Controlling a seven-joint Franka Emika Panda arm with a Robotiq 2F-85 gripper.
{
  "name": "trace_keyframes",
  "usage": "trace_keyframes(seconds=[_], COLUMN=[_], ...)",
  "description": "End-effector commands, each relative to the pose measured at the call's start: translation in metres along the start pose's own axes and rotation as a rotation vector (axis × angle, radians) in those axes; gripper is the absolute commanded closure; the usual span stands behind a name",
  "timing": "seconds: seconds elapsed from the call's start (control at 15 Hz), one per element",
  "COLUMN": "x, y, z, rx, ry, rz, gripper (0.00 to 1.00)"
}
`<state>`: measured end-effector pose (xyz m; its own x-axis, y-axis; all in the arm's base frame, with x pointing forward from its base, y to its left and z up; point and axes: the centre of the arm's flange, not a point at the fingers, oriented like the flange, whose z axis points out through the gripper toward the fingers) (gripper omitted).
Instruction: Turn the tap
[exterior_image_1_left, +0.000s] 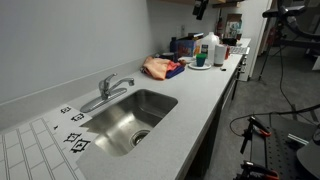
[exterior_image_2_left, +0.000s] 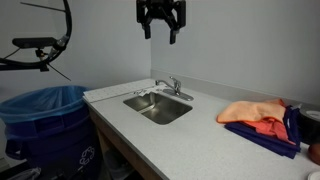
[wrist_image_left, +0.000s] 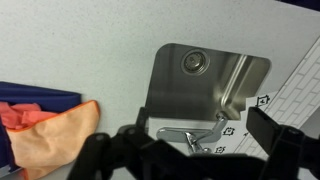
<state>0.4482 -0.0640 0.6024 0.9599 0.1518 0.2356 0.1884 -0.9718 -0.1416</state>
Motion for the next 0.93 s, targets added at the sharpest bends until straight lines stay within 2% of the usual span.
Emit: trace_keyframes(seconds=[0.0, 0.33, 0.4, 0.53, 0.8, 0.87], x=[0.000, 0.005, -0.007, -0.005, 0.006, -0.004], y=[-0.021, -0.070, -0.094, -0.118, -0.142, -0.139], z=[0.052, 0.144, 0.177, 0.210, 0.235, 0.228], rx=[0.048, 0.025, 0.016, 0.004, -0.033, -0.021], ry=[0.014, 0.044, 0.054, 0.086, 0.142, 0.108], rz=[-0.052, -0.105, -0.123, -0.155, -0.184, -0.192], gripper=[0.00, 0.00, 0.00, 0.00, 0.00, 0.00])
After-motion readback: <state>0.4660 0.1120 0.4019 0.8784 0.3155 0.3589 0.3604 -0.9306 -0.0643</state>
